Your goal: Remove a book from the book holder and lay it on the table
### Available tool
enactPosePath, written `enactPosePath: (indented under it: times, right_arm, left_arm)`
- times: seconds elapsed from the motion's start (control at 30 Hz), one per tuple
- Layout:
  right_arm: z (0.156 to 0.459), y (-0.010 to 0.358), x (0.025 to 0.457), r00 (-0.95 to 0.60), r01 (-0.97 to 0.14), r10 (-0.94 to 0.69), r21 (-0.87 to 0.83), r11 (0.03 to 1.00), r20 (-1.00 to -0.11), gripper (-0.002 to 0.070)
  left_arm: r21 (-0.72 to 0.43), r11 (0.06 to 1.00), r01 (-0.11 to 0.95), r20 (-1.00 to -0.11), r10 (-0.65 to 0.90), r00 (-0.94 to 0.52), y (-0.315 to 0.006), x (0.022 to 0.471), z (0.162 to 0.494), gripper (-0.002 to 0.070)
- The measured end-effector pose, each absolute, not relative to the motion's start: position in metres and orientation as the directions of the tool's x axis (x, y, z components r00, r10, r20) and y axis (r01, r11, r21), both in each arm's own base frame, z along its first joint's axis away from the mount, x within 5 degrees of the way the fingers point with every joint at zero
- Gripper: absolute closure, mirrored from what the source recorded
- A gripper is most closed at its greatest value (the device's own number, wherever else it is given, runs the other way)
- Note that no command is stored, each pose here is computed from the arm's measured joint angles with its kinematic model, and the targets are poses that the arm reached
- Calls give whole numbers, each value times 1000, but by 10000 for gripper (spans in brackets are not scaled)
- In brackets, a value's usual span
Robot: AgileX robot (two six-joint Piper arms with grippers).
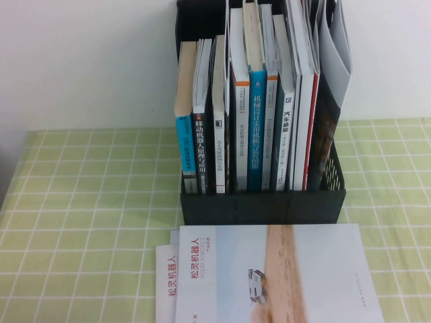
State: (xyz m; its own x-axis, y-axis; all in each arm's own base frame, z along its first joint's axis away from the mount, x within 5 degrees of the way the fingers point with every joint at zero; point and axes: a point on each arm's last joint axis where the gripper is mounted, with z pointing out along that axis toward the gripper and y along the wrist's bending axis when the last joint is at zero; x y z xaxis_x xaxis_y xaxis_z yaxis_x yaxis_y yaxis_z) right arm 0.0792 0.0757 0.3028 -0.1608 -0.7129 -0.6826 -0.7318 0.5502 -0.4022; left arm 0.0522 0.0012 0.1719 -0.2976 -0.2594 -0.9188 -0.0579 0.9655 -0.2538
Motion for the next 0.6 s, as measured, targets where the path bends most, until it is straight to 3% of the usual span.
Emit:
enactPosePath:
  times: [0.23,0.5,0.6]
  right_arm:
    - [303,76,79,-161,-732,-713,-402,550,-683,678]
    - [303,74,79,-162,-728,-708,-401,556,-687,678]
    - [305,69,80,-201,-703,-682,-381,600,-703,678]
  left_arm:
    - [-394,918,-50,-867,-389,-311,-4,52,172,677]
    - [-417,907,-49,-856,-411,-314,-5,52,172,678]
    - [-417,907,-49,-856,-411,-314,-5,52,172,678]
